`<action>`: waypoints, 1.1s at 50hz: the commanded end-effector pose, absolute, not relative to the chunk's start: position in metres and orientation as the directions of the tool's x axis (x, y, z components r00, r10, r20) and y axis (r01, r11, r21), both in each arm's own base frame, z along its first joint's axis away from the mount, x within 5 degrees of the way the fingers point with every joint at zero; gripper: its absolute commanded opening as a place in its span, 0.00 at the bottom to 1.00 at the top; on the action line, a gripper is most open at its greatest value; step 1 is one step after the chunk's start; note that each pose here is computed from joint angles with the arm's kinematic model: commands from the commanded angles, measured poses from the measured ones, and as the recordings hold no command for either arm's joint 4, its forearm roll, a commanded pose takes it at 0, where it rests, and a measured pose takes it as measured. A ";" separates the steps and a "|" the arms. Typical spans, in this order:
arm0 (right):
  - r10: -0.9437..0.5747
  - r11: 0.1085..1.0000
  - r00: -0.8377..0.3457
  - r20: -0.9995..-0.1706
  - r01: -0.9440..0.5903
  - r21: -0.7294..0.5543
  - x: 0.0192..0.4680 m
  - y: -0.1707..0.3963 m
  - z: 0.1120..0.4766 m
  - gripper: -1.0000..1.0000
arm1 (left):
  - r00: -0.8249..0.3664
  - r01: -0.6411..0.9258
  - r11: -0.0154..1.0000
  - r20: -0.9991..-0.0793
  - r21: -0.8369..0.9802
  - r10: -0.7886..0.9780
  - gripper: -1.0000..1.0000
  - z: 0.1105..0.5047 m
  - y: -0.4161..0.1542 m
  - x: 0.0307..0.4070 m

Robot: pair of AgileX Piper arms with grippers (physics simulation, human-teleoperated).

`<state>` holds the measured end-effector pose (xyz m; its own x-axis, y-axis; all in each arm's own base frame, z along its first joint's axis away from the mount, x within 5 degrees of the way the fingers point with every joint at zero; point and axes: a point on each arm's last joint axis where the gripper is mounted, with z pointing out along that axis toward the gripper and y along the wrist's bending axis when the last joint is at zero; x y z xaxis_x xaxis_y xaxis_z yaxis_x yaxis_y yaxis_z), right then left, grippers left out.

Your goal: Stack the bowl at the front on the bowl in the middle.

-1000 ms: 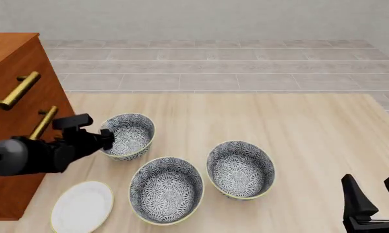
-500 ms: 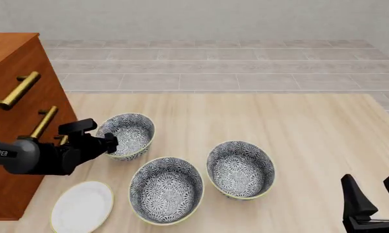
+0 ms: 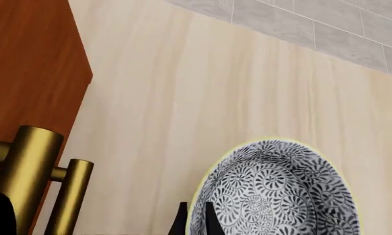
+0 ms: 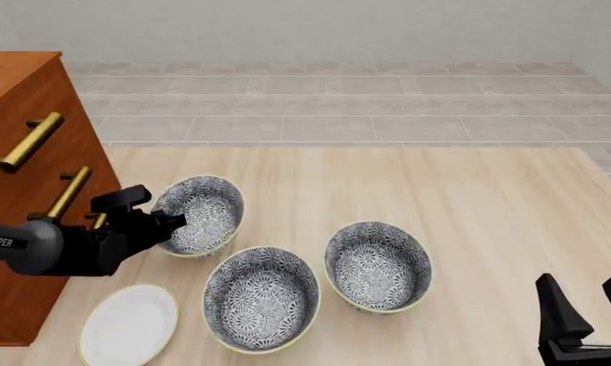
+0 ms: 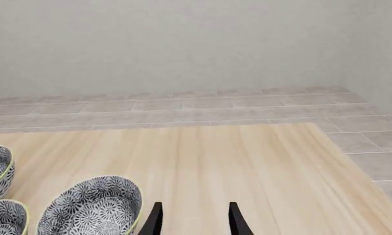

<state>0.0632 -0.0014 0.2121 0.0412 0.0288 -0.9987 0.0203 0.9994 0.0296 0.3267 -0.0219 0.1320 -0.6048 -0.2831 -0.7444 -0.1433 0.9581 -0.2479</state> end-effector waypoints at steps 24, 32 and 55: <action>0.030 0.999 0.043 -0.999 0.018 0.031 0.063 -0.001 0.212 1.00 | -0.453 -0.076 0.967 -0.856 -0.242 -0.250 0.00 0.222 -0.014 0.279; 0.030 0.999 0.043 -0.999 0.018 0.031 0.063 -0.001 0.212 1.00 | -0.399 -0.041 0.964 -0.881 -0.262 -0.256 0.00 0.245 -0.019 0.259; 0.030 0.999 0.045 -0.999 0.019 0.031 0.063 -0.001 0.212 1.00 | -0.340 0.024 0.963 -0.908 -0.267 -0.243 0.00 0.285 -0.030 0.250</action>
